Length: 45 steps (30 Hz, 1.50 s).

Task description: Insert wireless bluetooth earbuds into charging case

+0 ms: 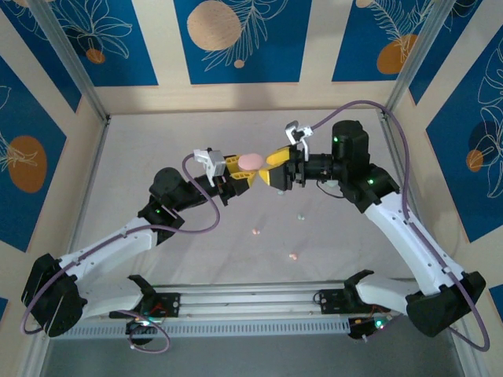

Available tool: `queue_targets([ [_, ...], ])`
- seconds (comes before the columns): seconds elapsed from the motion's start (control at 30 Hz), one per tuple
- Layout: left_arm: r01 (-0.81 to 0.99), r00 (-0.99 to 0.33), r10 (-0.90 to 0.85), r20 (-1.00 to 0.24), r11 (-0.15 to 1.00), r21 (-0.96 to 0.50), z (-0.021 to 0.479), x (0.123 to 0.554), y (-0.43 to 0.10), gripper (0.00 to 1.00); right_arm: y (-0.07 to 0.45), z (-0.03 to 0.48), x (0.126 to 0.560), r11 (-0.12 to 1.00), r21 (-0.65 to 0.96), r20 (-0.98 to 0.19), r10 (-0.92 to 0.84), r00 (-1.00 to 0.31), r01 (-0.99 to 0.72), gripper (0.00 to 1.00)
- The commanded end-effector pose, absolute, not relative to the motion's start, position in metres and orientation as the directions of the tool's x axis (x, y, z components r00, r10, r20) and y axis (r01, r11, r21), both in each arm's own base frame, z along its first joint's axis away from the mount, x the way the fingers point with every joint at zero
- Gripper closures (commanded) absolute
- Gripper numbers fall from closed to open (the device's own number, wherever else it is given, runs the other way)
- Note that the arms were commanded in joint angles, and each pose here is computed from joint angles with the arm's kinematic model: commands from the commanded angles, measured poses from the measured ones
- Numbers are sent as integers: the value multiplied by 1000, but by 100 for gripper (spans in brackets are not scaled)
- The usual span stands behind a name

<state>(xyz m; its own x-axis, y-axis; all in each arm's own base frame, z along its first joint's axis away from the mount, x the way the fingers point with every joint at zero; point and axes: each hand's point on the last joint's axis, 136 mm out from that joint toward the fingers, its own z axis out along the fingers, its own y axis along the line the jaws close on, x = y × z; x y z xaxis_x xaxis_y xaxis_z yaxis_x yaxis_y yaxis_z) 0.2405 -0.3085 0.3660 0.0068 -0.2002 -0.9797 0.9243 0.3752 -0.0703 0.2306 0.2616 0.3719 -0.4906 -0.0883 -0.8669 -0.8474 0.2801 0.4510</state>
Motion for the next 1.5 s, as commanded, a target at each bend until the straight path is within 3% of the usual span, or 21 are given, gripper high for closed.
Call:
queue_targets([
  [0.0, 945, 23, -253, -967, 321, -62, 384, 229, -310, 73, 257, 365, 239, 348, 340, -898, -155, -412, -873, 27],
  [0.87, 965, 2, -213, -977, 255, -53, 381, 221, -318, 73, 256, 377, 271, 382, 504, -823, -58, -565, -774, 28],
  [1.17, 966, 6, -219, -976, 253, -51, 382, 221, -318, 73, 253, 367, 289, 465, 552, -771, -32, -636, -692, 28],
  [1.4, 945, 19, -225, -974, 322, -56, 380, 228, -310, 72, 253, 396, 267, 362, 589, -772, -11, -635, -722, 26],
  [1.47, 933, 35, -231, -972, 356, -51, 380, 231, -305, 72, 245, 406, 265, 376, 597, -773, 31, -634, -709, 24],
])
